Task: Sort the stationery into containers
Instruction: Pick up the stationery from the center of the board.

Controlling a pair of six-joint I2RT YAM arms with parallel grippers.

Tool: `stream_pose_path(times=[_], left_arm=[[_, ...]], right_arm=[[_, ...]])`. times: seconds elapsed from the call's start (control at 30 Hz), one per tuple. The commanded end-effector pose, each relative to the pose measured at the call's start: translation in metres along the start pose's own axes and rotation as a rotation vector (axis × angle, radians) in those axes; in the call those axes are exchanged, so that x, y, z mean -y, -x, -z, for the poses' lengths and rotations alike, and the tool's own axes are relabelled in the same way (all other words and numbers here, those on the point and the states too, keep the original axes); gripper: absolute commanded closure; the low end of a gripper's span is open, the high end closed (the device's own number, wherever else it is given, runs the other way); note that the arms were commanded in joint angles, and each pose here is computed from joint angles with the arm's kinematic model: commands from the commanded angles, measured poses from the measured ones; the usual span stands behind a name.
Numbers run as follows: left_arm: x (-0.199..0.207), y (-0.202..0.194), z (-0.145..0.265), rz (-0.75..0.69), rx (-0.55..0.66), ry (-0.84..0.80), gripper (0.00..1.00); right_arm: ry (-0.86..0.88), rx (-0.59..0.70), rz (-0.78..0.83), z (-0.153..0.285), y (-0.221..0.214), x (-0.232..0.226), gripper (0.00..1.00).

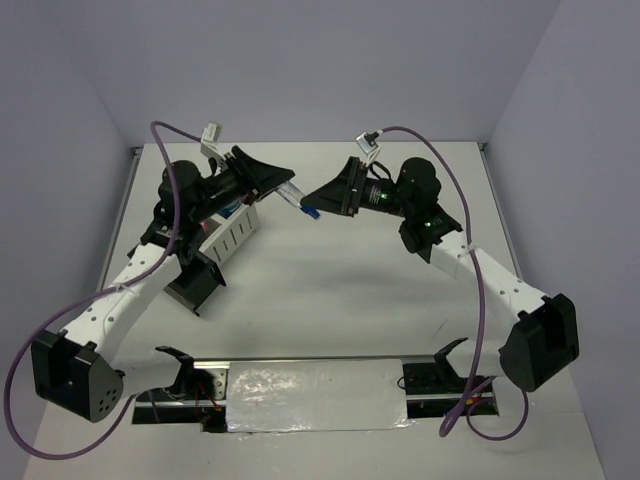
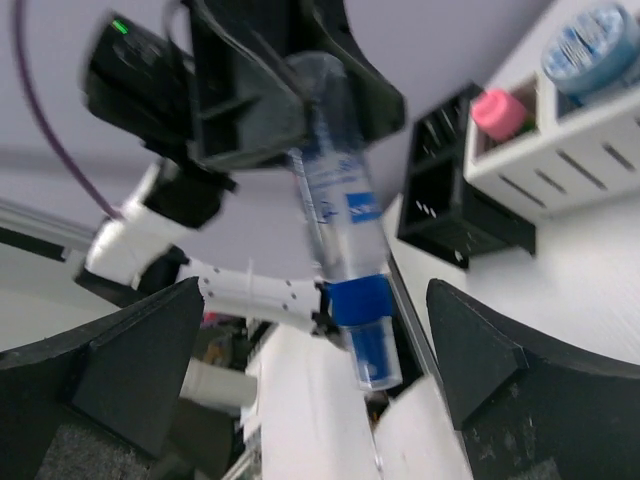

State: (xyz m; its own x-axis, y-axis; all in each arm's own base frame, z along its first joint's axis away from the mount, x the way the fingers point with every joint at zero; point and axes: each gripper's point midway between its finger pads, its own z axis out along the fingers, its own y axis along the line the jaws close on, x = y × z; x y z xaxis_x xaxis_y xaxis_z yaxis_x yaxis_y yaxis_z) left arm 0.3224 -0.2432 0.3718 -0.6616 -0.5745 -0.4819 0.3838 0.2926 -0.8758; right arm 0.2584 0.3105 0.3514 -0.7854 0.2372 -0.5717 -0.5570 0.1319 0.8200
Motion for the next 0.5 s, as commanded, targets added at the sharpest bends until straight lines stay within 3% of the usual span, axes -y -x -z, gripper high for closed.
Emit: stream_pose_path(times=[0.0,0.17,0.47], left_arm=[[0.06,0.038,0.016,-0.023,0.232,-0.18,1.0],[0.071,0.039,0.03,-0.001,0.338,-0.209,1.0],[0.09,0.039,0.043,0.042,0.399,-0.352,1.0]], right_arm=[[0.188,0.212,0.139,0.008,0.036,-0.078,0.0],[0.101,0.372,0.145,0.006,0.046,-0.087,0.0],[0.083,0.321,0.056,-0.018,0.036,-0.081,0.05]])
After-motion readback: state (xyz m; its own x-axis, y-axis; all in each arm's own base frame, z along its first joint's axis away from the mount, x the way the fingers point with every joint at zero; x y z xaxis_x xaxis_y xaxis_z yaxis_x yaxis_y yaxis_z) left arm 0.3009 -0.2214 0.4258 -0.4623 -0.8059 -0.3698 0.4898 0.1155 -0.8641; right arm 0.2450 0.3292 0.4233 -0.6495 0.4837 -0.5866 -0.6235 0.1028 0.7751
